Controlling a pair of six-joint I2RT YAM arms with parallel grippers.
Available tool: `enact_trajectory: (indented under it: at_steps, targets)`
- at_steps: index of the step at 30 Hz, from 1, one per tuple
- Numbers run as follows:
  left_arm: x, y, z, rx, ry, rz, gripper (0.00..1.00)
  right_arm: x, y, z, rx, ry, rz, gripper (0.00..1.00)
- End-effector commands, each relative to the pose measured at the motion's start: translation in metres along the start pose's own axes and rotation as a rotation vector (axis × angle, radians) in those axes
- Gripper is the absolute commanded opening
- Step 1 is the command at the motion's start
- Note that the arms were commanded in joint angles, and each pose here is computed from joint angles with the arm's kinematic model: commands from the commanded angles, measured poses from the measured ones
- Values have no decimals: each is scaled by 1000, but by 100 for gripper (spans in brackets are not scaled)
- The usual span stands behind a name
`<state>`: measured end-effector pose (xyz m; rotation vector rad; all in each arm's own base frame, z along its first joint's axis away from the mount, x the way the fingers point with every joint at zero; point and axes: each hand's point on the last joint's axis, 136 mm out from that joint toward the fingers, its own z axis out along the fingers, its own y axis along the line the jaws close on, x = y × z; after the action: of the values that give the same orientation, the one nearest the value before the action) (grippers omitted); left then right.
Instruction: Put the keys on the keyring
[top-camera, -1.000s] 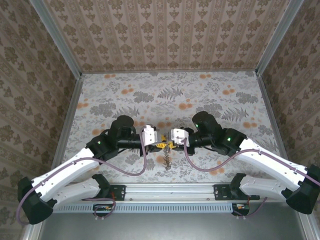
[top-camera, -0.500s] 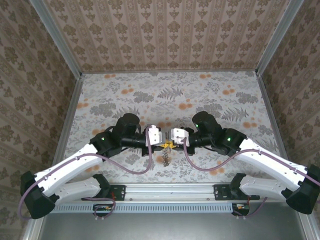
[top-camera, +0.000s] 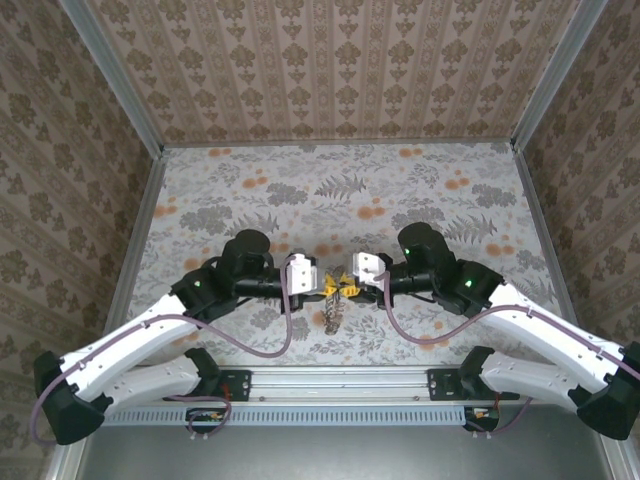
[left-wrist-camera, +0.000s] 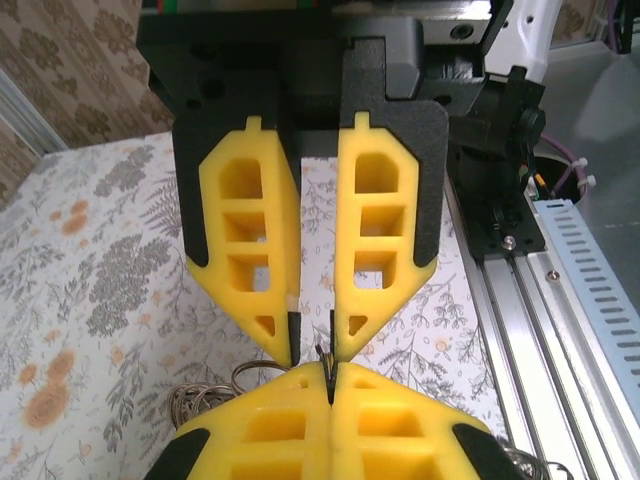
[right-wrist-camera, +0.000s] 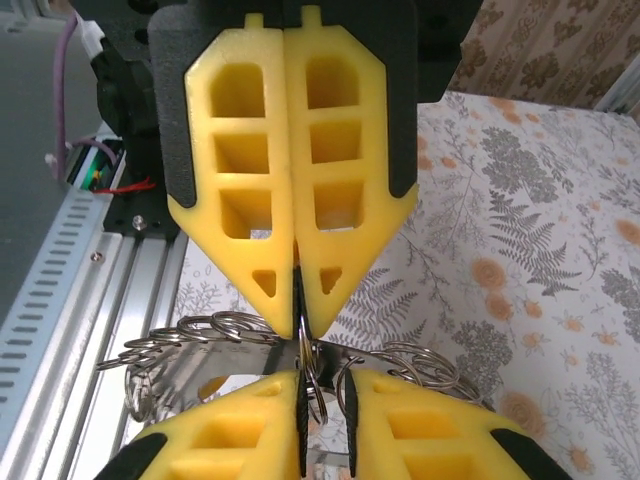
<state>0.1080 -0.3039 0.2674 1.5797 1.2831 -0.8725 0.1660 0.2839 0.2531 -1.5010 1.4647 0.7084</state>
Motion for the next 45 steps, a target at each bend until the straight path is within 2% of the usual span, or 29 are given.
enact_trajectory:
  at_steps: [1, 9, 13, 22, 37, 45]
  targets:
    - [-21, -12, -5, 51, -111, 41, 0, -3, -2, 1, -1, -34, 23, 20]
    - [-29, -11, -6, 37, -184, 59, 0, -12, 1, 4, -42, -85, 45, 16]
    - [-32, -8, -6, 13, -216, 70, 0, -12, 1, 9, -48, -108, 72, 23]
    - [-39, -6, -9, -7, -264, 86, 0, -9, -5, 11, -27, -127, 99, 24]
    - [-36, -5, -13, -26, -256, 89, 0, -12, -3, -12, 0, -204, 94, 26]
    - [-36, -4, -13, -28, -256, 89, 0, -12, 1, -10, -26, -211, 93, 16]
